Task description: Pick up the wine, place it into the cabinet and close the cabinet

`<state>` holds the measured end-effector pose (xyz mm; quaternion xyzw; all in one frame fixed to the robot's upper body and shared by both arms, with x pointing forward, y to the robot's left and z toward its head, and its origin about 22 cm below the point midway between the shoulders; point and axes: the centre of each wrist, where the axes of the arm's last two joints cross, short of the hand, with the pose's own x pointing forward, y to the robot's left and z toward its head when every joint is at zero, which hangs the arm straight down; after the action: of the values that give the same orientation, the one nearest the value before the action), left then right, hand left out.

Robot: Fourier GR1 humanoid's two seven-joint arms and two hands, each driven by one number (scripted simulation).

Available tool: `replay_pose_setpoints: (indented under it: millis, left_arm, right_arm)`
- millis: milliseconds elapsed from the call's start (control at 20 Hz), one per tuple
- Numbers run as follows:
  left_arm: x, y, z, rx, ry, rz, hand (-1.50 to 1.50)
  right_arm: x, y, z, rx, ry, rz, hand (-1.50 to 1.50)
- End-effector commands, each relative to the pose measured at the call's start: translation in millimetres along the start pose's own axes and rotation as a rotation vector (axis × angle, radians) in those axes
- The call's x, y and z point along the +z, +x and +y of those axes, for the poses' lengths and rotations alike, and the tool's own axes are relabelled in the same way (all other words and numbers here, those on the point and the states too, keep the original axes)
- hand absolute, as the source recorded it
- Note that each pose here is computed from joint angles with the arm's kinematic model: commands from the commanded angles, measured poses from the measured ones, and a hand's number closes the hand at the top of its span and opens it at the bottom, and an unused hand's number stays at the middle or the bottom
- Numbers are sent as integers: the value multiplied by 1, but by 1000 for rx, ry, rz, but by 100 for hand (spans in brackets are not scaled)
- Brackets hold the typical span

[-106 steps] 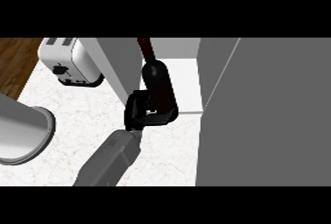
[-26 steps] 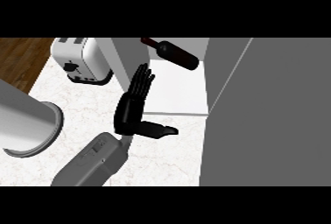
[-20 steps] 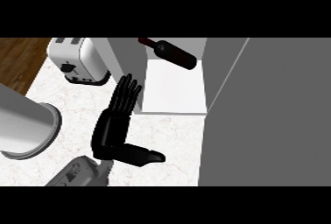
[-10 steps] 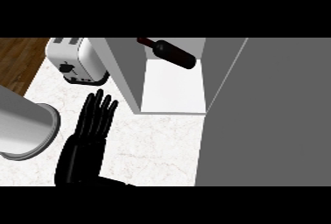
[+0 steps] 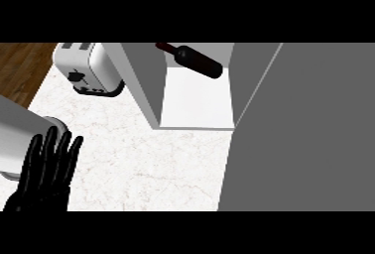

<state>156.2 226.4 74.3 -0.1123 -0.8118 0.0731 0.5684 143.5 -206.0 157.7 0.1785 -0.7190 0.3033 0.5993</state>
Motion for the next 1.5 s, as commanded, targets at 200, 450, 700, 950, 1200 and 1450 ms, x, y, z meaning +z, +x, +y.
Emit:
replay_pose_setpoints:
  millis: [200, 450, 700, 950, 1200, 1450]
  left_arm:
    - [27, 27, 61, -8, 47, -30, -150]
    - [34, 56, 82, -26, 49, -21, -150]
    - [37, 67, 105, -19, 49, -44, -150]
    - [35, 72, 118, -22, 23, -50, -150]
    - [36, 91, 123, -23, -7, -39, -150]
    - [23, 104, 135, -7, 2, -41, -150]
  right_arm:
    - [-15, 31, 49, -82, 94, -64, 150]
    - [-41, 34, 73, -45, 101, -78, 150]
    - [-64, 47, 96, 20, 113, -106, 150]
    - [-116, 38, 108, 105, 48, -119, 150]
    - [-156, 47, 100, 106, -7, -93, 150]
    - [-200, 62, 80, 124, -53, -87, 150]
